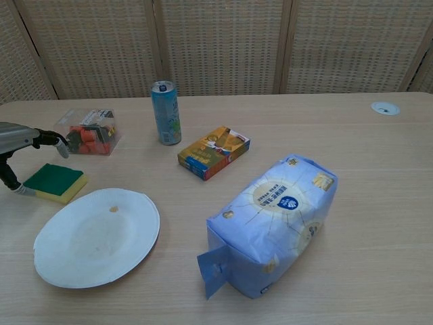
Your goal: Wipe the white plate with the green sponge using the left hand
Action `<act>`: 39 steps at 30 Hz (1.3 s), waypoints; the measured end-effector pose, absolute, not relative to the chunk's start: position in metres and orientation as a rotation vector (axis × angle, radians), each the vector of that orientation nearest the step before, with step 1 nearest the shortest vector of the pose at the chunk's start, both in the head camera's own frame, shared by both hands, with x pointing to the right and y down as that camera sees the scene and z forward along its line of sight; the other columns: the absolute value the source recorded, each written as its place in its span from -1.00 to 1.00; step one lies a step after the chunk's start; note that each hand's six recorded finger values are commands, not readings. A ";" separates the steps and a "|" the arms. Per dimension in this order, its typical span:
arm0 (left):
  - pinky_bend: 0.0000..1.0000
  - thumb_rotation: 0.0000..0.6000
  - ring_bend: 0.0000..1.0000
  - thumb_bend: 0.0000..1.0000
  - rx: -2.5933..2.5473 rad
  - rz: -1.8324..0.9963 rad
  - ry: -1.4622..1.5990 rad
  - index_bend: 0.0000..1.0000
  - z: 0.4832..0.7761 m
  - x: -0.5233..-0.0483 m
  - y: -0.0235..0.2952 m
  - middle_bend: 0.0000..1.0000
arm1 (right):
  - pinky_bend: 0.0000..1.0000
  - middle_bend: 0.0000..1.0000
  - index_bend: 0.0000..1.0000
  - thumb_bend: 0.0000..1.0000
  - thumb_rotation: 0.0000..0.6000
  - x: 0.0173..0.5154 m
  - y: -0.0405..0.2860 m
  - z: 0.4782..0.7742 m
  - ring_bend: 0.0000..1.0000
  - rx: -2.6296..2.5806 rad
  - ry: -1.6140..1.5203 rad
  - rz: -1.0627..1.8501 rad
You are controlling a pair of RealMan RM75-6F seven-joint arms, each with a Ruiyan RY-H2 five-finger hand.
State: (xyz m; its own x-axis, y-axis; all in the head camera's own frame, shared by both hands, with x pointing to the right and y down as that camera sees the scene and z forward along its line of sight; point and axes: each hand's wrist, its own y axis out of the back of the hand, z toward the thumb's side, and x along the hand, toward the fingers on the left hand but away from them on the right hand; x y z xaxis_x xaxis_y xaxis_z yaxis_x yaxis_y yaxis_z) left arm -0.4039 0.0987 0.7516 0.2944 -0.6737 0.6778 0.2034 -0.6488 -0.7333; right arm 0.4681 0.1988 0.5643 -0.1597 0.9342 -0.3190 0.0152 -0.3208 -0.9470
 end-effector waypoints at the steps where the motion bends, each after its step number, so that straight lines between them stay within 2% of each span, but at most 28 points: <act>1: -0.57 1.00 -0.70 -1.00 -1.799 -1.456 0.421 -0.47 0.754 -0.403 0.098 -0.69 | -1.00 -1.00 -1.00 -1.00 1.00 0.468 0.199 0.565 -1.00 -1.358 -1.148 1.580; 11: -0.52 1.00 -0.68 -1.00 -1.810 -1.470 0.408 -0.41 0.767 -0.392 0.094 -0.66 | -1.00 -1.00 -1.00 -1.00 1.00 0.472 0.197 0.568 -1.00 -1.354 -1.150 1.600; 15: -0.47 1.00 -0.66 -1.00 -1.812 -1.487 0.396 -0.29 0.774 -0.387 0.092 -0.63 | -1.00 -1.00 -1.00 -1.00 1.00 0.475 0.196 0.571 -1.00 -1.359 -1.159 1.614; 19: -0.33 1.00 -0.53 -1.00 -1.810 -1.502 0.395 -0.23 0.779 -0.384 0.090 -0.48 | -1.00 -1.00 -1.00 -1.00 1.00 0.477 0.195 0.571 -1.00 -1.359 -1.172 1.618; 23: -0.20 1.00 -0.37 -1.00 -1.820 -1.493 0.417 -0.08 0.779 -0.380 0.087 -0.29 | -1.00 -1.00 -1.00 -1.00 1.00 0.479 0.194 0.570 -1.00 -1.360 -1.179 1.618; 32: -0.16 1.00 -0.33 -1.00 -1.833 -1.368 0.488 -0.05 0.753 -0.368 0.073 -0.25 | -1.00 -1.00 -1.00 -1.00 1.00 0.482 0.195 0.567 -1.00 -1.359 -1.199 1.611; 39: -0.14 1.00 -0.32 -1.00 -1.897 -1.221 0.399 -0.04 0.731 -0.329 0.090 -0.24 | -1.00 -1.00 -1.00 -1.00 1.00 0.482 0.194 0.566 -1.00 -1.364 -1.203 1.605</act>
